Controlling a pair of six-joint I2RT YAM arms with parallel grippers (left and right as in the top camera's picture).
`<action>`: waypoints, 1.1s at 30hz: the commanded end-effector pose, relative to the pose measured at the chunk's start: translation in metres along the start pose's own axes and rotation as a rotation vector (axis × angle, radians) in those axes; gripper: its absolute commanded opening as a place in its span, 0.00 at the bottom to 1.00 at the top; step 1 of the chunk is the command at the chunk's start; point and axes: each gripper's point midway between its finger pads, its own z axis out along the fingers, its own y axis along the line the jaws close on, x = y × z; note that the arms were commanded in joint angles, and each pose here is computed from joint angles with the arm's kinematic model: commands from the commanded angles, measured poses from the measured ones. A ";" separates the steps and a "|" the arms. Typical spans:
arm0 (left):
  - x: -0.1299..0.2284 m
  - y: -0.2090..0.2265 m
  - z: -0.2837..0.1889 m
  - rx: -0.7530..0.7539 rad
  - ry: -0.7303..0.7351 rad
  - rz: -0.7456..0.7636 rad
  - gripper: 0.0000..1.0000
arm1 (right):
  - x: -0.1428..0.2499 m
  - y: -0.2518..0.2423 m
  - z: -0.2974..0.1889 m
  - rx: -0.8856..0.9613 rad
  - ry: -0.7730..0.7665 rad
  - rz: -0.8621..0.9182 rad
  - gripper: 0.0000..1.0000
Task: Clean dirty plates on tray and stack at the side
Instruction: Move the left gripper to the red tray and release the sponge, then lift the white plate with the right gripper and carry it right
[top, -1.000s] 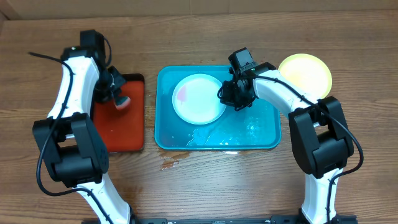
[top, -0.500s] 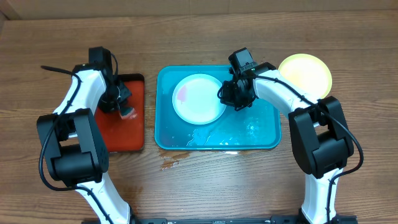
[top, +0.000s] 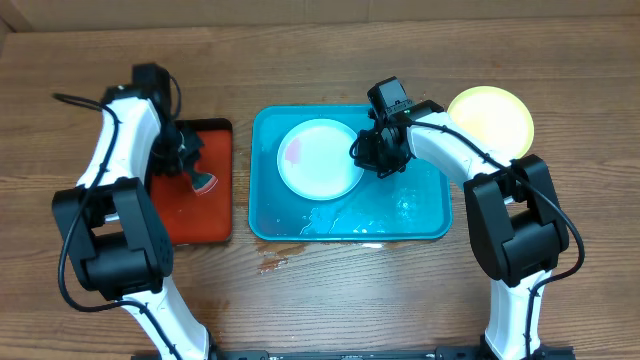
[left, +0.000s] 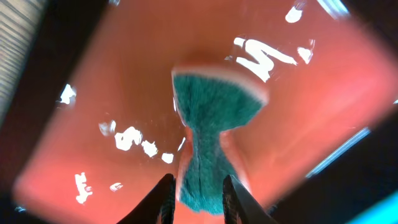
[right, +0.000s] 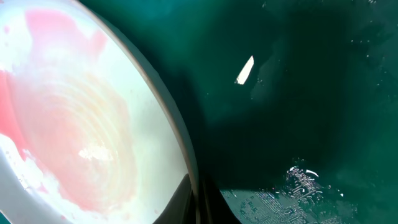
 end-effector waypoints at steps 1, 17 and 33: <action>-0.009 -0.001 -0.008 0.015 -0.014 -0.003 0.27 | -0.004 -0.001 -0.008 0.008 -0.025 -0.001 0.04; 0.015 0.005 0.062 0.034 -0.006 -0.006 0.04 | -0.003 -0.001 -0.008 0.010 -0.022 0.000 0.04; -0.024 0.005 -0.035 0.046 -0.038 -0.040 0.04 | -0.011 0.008 -0.018 -0.006 -0.050 -0.046 0.04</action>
